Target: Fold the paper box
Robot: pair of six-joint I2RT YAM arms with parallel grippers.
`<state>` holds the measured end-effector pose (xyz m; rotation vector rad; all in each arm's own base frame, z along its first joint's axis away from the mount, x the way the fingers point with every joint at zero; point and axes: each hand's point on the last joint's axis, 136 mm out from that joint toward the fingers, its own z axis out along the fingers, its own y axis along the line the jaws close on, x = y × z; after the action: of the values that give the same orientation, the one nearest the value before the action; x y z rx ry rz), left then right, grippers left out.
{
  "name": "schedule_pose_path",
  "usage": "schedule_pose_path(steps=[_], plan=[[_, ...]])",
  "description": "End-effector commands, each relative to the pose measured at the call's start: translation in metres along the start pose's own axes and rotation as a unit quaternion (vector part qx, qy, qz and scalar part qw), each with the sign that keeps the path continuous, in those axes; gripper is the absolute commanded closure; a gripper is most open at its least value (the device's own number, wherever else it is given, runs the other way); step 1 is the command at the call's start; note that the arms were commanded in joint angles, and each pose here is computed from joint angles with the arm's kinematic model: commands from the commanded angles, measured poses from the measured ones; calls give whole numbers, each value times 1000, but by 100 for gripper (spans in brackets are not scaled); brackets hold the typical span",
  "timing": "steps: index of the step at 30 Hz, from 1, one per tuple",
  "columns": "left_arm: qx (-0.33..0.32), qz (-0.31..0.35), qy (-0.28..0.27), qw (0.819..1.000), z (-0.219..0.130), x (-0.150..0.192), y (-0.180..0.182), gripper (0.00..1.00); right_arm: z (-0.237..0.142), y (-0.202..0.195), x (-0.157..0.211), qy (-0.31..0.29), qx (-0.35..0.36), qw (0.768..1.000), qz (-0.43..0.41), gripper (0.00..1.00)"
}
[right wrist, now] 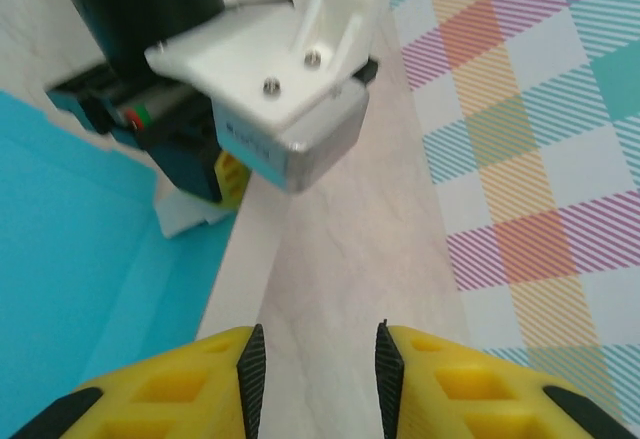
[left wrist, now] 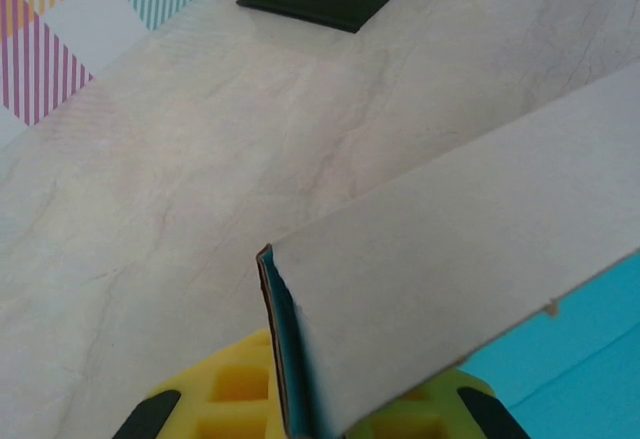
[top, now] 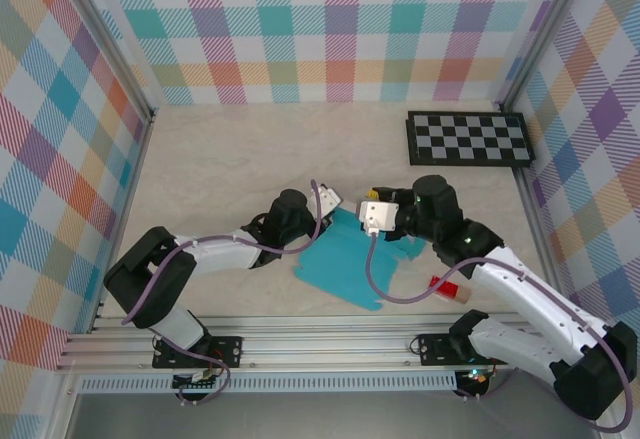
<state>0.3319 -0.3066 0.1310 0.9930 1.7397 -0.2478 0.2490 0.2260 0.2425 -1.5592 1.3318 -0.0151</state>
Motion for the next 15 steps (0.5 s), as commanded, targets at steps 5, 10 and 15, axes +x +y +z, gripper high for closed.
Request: schedule_pose_path(steps=[5,10,15], plan=[[7,43,-3,999,2,12,-8,100,7,11,7,3,-61,977,206,63],[9,48,6,999,4,19,-9,100,23,11,25,25,-71,940,333,64],[23,54,10,998,3,26,-11,100,39,14,41,56,-83,907,410,64]])
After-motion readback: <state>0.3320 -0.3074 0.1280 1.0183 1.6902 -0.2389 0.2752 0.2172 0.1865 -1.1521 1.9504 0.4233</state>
